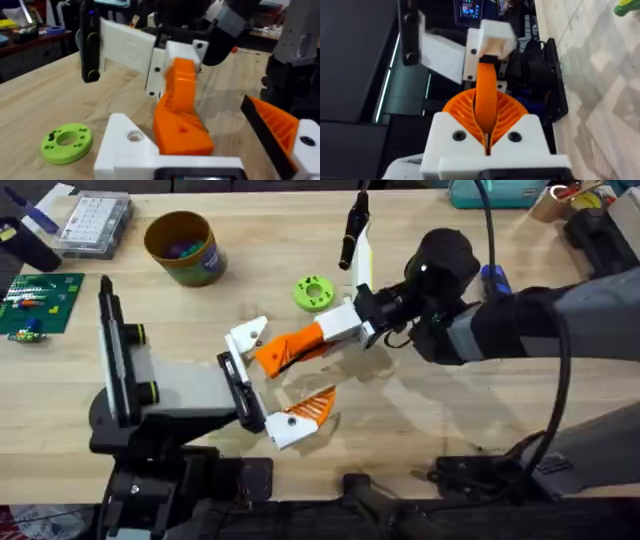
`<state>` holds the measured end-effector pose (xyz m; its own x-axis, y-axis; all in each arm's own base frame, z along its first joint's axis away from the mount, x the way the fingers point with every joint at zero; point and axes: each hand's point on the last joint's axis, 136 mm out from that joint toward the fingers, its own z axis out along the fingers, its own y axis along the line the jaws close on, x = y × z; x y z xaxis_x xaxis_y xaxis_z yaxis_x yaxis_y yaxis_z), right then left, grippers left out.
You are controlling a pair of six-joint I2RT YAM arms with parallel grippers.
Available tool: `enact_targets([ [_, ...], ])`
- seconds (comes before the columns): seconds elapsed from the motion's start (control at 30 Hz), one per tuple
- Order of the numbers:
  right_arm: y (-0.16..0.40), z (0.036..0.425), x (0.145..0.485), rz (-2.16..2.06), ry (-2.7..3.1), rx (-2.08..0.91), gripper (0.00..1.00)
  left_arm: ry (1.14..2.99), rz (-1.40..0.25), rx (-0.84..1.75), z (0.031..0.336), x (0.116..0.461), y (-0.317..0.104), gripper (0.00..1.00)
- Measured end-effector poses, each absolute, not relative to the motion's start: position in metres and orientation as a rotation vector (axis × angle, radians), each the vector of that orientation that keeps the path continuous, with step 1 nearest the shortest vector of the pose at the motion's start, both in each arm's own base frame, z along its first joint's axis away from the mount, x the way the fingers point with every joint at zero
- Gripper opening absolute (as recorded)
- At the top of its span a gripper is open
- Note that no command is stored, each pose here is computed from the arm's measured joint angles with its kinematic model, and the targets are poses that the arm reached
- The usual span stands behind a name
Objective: Pick up the gripper from the table and insert it into the empty holder that is missing its gripper. Then pick up a screw, insert it into the mounting hole, and use the screwdriver to tighten it. Finally, clean up the table by picking up the vegetable and placing it into the bucket.
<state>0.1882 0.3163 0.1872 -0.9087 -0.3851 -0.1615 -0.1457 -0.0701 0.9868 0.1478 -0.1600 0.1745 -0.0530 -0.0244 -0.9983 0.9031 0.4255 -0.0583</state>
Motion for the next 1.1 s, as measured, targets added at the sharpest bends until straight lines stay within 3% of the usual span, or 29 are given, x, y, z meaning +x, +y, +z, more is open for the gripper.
enact_targets([
  [1.1, 0.321, 0.177, 0.203, -2.118, -2.098, 0.472, 0.018, 1.42, -0.992, 0.876, 0.173, 0.138, -0.164, 0.99],
])
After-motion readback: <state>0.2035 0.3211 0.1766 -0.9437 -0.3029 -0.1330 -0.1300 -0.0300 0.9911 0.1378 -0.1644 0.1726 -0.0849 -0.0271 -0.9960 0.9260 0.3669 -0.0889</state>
